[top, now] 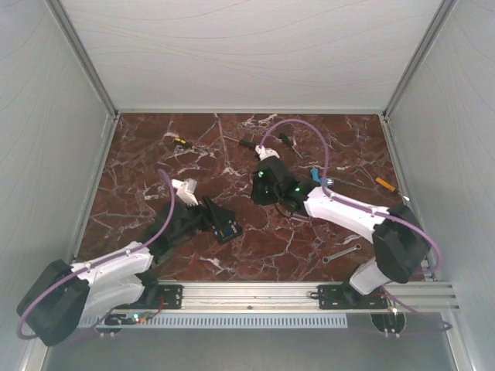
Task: Snap on the fuse box
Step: Pick up the fuse from the center of the board.
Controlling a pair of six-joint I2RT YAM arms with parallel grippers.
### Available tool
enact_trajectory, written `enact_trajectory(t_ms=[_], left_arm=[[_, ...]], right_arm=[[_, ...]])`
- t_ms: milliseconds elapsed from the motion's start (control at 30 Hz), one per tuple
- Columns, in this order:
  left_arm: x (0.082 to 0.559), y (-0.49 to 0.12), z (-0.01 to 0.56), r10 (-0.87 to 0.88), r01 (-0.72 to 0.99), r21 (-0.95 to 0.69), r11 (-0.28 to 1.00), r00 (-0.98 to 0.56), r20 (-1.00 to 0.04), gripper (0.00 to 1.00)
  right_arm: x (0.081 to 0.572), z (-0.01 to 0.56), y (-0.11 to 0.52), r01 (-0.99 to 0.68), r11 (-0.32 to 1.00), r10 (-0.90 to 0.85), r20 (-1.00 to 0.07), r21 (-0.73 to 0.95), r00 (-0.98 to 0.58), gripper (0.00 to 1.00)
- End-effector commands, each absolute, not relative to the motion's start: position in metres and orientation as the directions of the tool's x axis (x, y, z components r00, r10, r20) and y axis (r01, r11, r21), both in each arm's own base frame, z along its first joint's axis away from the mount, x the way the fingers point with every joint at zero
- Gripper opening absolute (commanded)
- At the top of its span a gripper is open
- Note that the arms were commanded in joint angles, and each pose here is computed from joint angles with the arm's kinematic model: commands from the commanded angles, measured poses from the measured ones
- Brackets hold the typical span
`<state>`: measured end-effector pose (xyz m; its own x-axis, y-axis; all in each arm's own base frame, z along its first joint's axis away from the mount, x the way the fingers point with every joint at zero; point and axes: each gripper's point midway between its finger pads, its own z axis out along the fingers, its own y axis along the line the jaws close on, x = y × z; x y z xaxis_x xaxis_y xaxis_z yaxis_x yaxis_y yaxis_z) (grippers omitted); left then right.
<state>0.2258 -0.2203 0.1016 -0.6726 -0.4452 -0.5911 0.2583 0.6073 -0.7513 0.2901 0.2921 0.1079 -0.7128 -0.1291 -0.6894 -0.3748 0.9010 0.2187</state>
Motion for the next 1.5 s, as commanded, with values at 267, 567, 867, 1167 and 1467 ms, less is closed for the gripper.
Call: enact_trajectory(t_ms=[267,567,867,1167,1467], left_arm=[[0.242,-0.283,0.169,-0.448,0.51,-0.669,0.541,-0.498,-0.742,0.52],[0.253,-0.304,0.185,-0.459,0.553,-0.644,0.529,-0.452,-0.765,0.48],[0.266,-0.309,0.185,-0.47,0.538,-0.632,0.558,-0.423,-0.775,0.35],[0.269,-0.31,0.189,-0.469,0.556,-0.605,0.57,-0.385,-0.795,0.15],[0.26,-0.316,0.195,-0.464,0.609,-0.579,0.542,-0.358,-0.81,0.0]], right_arm=[[0.282,0.18,0.291,-0.359,0.813,0.128,-0.741,0.459,-0.659,0.18],[0.274,0.188,0.292,-0.358,0.777,0.178,-0.725,0.518,-0.665,0.18],[0.269,0.188,0.292,-0.348,0.746,0.213,-0.698,0.568,-0.683,0.18],[0.263,0.187,0.291,-0.334,0.719,0.24,-0.669,0.61,-0.703,0.18],[0.255,0.18,0.289,-0.311,0.697,0.27,-0.638,0.646,-0.721,0.19]])
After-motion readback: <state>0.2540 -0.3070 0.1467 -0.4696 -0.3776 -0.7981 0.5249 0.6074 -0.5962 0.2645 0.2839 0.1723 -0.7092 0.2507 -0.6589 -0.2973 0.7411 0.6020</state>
